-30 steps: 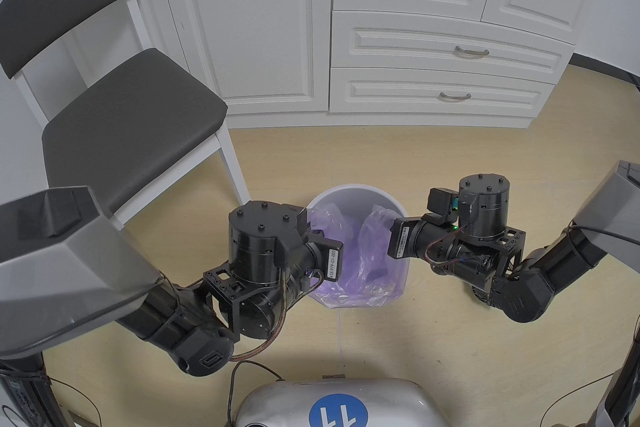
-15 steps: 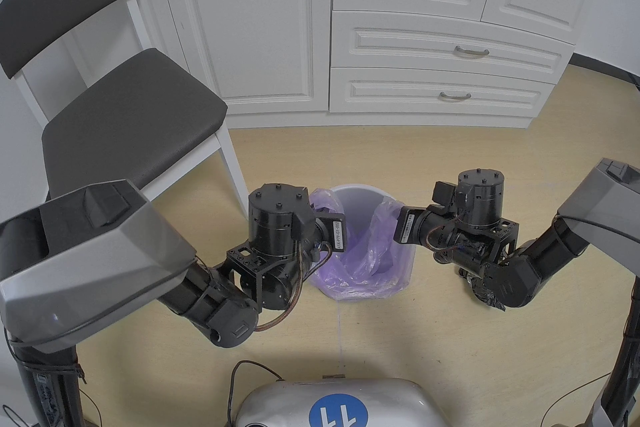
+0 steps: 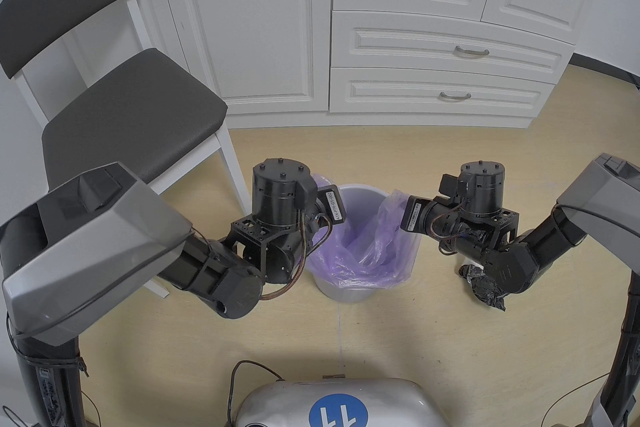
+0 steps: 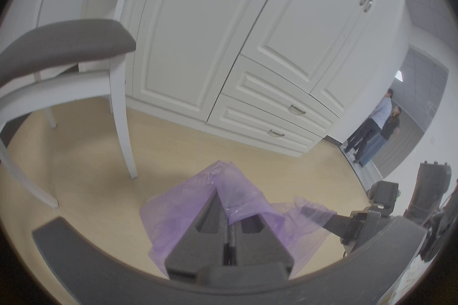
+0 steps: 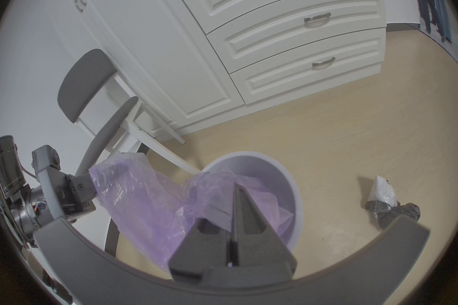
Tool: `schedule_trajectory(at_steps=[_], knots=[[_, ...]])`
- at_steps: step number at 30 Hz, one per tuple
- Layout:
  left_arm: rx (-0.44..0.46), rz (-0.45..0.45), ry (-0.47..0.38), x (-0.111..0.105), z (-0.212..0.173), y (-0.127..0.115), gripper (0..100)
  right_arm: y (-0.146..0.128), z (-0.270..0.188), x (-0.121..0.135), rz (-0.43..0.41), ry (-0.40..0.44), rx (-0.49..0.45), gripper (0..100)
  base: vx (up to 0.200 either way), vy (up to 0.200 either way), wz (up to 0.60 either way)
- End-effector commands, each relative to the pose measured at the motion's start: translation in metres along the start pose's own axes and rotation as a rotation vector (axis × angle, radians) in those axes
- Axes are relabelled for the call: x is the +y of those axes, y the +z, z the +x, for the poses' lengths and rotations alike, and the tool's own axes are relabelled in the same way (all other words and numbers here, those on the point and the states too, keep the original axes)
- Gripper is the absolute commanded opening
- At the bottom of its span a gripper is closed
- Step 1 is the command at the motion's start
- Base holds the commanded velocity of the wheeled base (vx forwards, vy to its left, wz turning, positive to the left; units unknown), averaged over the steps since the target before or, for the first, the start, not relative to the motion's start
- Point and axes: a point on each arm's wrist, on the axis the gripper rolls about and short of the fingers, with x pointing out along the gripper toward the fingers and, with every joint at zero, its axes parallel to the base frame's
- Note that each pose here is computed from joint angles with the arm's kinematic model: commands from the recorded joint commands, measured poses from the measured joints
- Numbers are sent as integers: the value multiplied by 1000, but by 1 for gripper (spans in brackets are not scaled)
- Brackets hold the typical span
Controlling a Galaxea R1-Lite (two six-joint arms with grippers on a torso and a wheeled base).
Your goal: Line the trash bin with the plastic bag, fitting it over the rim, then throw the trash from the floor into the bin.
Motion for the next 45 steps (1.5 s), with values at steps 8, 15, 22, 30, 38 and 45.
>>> schedule_trajectory(at_steps=[8, 15, 22, 30, 38, 45], knots=[[86, -173, 22, 1, 16, 24, 0, 14, 10, -2, 90, -59, 49, 0, 0, 0, 0], [94, -172, 34, 4, 19, 23, 0, 13, 19, -4, 127, -90, 43, 0, 0, 0, 0], [123, -168, 44, 11, 21, 23, 0, 14, 21, -11, 131, -110, 44, 0, 0, 0, 0], [127, -169, 62, 18, 25, 24, 0, 14, 25, -17, 137, -131, 59, 0, 0, 0, 0], [170, -178, 62, 34, 30, 31, 0, 13, 29, -24, 134, -151, 60, 0, 0, 0, 0], [168, -168, 85, 44, 31, 33, 0, 16, 28, -37, 99, -205, 49, 0, 0, 0, 0]])
